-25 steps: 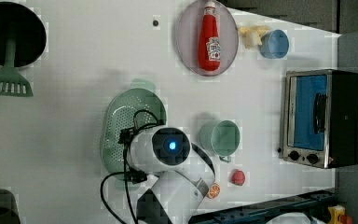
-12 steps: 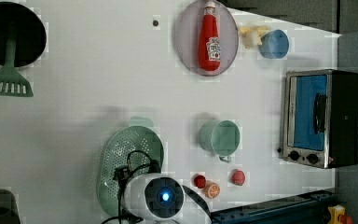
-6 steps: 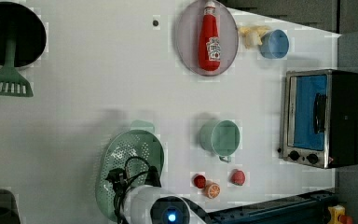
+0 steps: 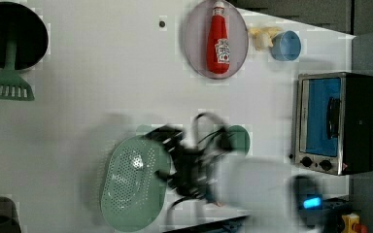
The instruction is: Drag strainer backwards.
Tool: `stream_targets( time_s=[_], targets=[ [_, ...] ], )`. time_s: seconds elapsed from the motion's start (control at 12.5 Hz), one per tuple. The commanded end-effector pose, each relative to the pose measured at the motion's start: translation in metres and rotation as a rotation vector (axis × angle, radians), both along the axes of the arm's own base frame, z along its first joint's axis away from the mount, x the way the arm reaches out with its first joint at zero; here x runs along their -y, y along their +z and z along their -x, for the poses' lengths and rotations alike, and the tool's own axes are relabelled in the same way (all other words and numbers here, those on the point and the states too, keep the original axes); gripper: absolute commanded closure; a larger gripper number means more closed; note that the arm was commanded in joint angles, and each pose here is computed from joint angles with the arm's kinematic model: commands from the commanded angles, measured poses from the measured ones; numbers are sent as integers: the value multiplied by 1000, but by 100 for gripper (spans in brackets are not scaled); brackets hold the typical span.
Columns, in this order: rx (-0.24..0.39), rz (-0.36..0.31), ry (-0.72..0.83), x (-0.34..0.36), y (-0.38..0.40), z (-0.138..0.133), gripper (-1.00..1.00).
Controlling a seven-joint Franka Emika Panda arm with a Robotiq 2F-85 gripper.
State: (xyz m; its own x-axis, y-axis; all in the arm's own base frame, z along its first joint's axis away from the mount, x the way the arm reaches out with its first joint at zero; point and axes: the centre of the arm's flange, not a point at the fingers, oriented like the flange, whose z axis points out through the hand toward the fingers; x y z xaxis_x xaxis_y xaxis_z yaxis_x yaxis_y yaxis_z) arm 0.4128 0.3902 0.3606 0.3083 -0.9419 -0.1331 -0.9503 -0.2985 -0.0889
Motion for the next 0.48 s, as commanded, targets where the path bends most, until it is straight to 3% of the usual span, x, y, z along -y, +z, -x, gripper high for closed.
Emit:
stream_targets(
  time_s=[0.08, 0.32, 0.48],
  targets=[
    [78, -18, 217, 101, 80, -69, -100],
    [61, 10, 436, 187, 137, -101, -100],
    [39, 90, 502, 243, 168, -119, -100]
  ],
)
